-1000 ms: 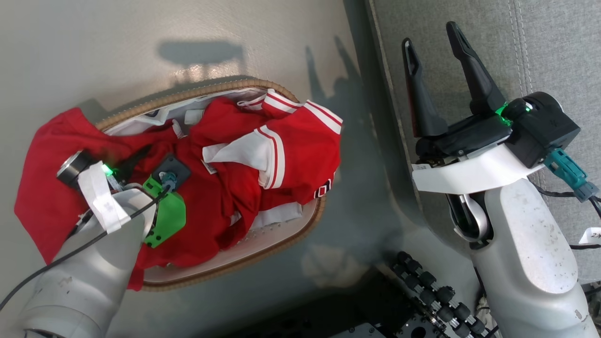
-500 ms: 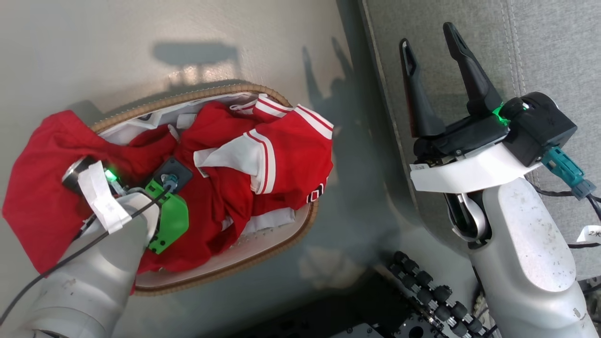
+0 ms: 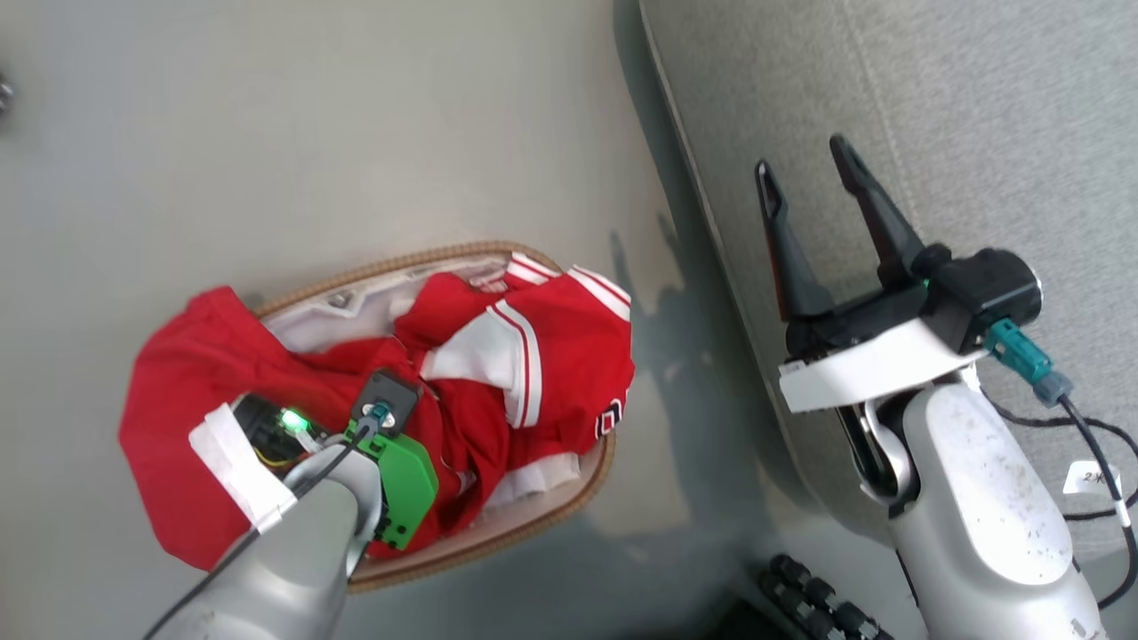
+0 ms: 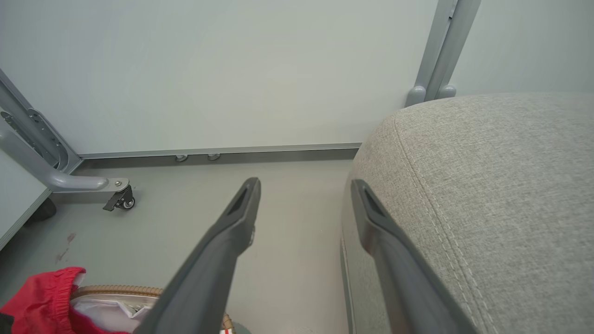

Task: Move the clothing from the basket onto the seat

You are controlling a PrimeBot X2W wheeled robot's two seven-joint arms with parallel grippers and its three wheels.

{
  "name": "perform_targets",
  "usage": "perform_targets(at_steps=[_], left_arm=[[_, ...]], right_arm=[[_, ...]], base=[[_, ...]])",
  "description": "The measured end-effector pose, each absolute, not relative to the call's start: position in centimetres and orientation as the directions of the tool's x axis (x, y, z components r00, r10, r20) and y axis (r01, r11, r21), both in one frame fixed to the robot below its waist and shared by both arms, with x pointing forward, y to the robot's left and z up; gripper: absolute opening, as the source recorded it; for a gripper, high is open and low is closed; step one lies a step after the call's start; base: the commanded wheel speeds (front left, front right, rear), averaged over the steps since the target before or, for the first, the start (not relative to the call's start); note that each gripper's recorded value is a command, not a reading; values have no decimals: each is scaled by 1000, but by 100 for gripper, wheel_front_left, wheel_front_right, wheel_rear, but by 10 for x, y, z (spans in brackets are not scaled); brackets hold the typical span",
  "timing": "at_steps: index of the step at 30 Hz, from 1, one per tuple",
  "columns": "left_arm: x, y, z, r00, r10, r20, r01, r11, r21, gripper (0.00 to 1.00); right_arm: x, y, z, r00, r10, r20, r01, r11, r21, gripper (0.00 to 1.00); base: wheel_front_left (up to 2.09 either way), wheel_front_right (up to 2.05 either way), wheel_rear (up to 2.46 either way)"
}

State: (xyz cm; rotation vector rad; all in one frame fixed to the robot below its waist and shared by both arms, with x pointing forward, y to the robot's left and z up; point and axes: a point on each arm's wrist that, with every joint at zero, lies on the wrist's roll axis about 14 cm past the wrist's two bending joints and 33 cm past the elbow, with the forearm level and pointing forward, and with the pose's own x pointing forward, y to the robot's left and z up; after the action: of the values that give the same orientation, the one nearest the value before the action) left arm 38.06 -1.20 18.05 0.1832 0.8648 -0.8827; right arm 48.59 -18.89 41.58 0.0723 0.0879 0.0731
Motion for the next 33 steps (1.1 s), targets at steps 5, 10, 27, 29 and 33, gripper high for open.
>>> perform_targets(at_steps=[5,10,27,29,33], left_arm=[[386,-12,222,436,-607,-664,692,698,-184,0],[390,-9,263,537,-602,-591,646,744,-171,0],[422,17,431,838,-528,-138,509,847,-152,0],[427,18,458,852,-520,-60,507,849,-146,0],[429,18,507,855,-512,82,519,844,-134,0]], right_arm=[[470,-187,438,996,74,-54,-71,995,66,100],[455,-183,457,997,77,-24,-75,995,67,100],[424,-143,500,982,171,74,-178,979,96,100],[421,-138,501,980,185,76,-192,976,98,100],[415,-131,504,976,203,81,-210,972,100,100]], base=[[0,0,0],[0,0,0],[0,0,0],[0,0,0],[0,0,0]])
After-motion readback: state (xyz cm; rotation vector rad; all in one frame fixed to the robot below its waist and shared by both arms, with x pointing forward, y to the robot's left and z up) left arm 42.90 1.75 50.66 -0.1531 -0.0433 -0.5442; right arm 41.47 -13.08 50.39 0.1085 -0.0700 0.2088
